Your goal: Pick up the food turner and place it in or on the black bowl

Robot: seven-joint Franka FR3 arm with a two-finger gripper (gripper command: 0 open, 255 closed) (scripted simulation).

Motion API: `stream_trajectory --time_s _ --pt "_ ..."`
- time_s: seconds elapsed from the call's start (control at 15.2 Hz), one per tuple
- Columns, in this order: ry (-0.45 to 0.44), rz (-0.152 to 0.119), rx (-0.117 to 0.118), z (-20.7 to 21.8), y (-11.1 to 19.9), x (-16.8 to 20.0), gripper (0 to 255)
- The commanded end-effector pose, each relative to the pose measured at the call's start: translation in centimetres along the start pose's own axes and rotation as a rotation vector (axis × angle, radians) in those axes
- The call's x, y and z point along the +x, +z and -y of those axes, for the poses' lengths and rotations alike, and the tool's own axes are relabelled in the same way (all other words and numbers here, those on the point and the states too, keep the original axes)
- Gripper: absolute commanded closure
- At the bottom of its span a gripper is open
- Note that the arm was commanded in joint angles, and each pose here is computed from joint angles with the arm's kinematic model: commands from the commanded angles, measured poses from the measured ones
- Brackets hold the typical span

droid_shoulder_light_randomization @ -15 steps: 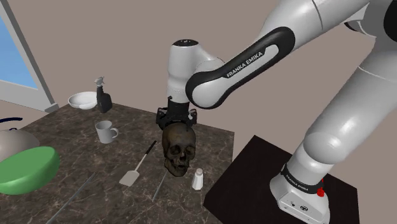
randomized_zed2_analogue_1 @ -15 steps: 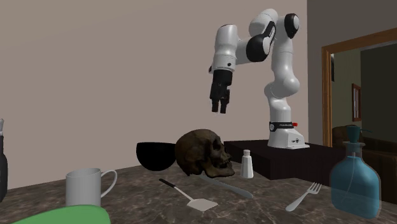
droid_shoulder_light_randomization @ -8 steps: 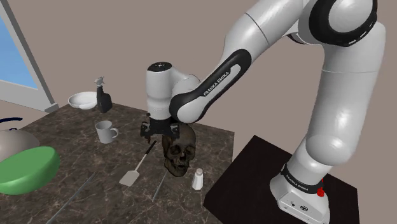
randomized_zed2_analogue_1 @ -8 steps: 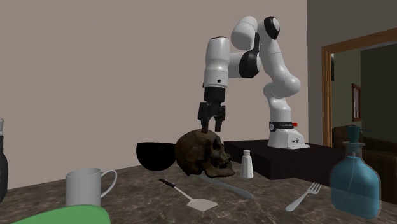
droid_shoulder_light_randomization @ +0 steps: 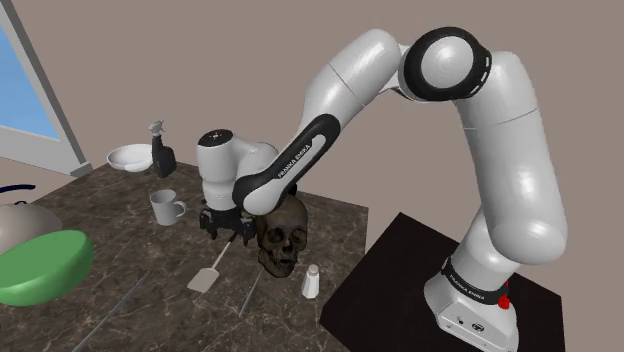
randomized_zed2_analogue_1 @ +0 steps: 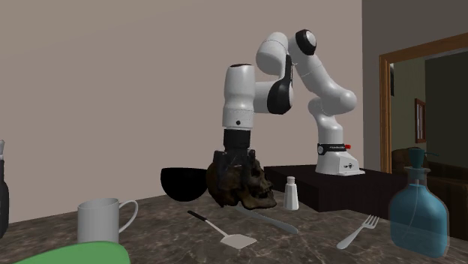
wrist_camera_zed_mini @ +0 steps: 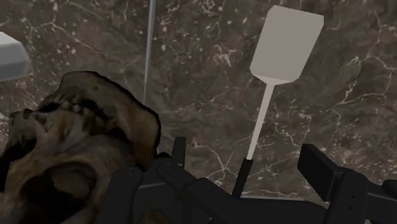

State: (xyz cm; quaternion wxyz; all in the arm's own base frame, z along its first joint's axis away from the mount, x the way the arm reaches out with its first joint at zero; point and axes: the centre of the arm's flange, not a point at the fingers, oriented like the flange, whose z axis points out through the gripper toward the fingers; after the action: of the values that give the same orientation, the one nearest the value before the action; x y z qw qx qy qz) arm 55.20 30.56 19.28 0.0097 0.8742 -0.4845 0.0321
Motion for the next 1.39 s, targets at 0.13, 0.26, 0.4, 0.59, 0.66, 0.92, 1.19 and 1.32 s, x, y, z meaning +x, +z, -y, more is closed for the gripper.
stream_trajectory --time_s 0.13,0.26,0.4,0.59,0.66,0.92,1.19,1.32 --pt "0.083 0.002 -0.016 3.5 4.3 0.0 0" --pt "0.123 0.004 -0.024 5.1 6.4 0.2 0" --pt "0.127 0.004 -0.025 5.3 7.2 0.2 0" --pt "0.127 0.004 -0.025 5.3 8.8 0.2 0" --pt "0.127 0.004 -0.025 5.3 9.3 0.2 0" --pt "0.127 0.004 -0.025 5.2 10.6 0.2 0" --pt "0.127 0.004 -0.025 5.2 10.6 0.2 0" --pt "0.127 0.004 -0.025 5.2 10.6 0.2 0"
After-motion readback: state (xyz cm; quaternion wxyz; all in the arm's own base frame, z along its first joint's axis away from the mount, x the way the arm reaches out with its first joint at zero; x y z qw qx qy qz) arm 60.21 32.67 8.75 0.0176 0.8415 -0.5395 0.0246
